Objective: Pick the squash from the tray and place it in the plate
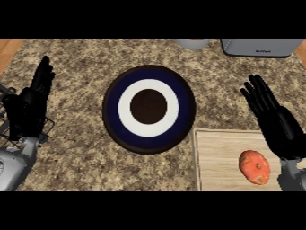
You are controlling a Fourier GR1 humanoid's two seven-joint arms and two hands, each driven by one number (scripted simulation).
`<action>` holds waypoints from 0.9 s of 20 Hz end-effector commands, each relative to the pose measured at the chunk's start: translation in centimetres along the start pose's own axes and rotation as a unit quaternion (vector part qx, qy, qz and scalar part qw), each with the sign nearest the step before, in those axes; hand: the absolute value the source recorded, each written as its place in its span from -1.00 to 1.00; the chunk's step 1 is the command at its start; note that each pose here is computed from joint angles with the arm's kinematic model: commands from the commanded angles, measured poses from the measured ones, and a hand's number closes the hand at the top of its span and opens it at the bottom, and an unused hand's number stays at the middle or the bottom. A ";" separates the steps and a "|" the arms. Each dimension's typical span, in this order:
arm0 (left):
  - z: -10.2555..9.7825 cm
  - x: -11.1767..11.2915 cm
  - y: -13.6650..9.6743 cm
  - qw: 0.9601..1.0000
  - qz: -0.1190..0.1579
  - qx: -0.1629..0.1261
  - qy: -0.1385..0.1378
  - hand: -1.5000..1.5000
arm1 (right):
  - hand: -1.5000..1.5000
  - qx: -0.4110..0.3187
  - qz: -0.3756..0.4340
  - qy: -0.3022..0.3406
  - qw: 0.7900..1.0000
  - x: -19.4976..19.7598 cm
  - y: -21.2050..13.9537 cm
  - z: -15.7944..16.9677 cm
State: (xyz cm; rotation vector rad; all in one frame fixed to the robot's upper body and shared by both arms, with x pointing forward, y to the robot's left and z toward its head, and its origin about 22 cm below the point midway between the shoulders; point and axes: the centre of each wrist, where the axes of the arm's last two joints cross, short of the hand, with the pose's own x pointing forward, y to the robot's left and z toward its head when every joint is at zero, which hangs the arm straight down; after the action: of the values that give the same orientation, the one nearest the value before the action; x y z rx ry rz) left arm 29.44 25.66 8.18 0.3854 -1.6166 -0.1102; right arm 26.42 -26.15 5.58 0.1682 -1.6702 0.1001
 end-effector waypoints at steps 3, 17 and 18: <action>0.2 -1.8 1.5 0.999 0.027 -0.017 0.040 0.00 | 1.00 0.155 -0.013 -0.030 0.987 0.9 -3.5 -0.1; 1.2 -5.4 0.4 0.989 0.066 -0.082 0.100 0.00 | -1.00 0.240 0.129 -0.118 0.955 -3.8 -14.9 3.9; 2.3 -7.0 -0.3 0.989 0.069 -0.080 0.100 0.00 | -1.00 0.253 0.154 -0.118 0.948 -2.8 -15.8 4.2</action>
State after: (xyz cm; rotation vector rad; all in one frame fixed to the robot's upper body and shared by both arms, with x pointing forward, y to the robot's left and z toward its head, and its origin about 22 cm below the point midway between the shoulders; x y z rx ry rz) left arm 27.81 27.49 2.84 0.1762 -1.4233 -0.0905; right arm 25.83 -39.86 2.25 0.2362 -1.8637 0.6053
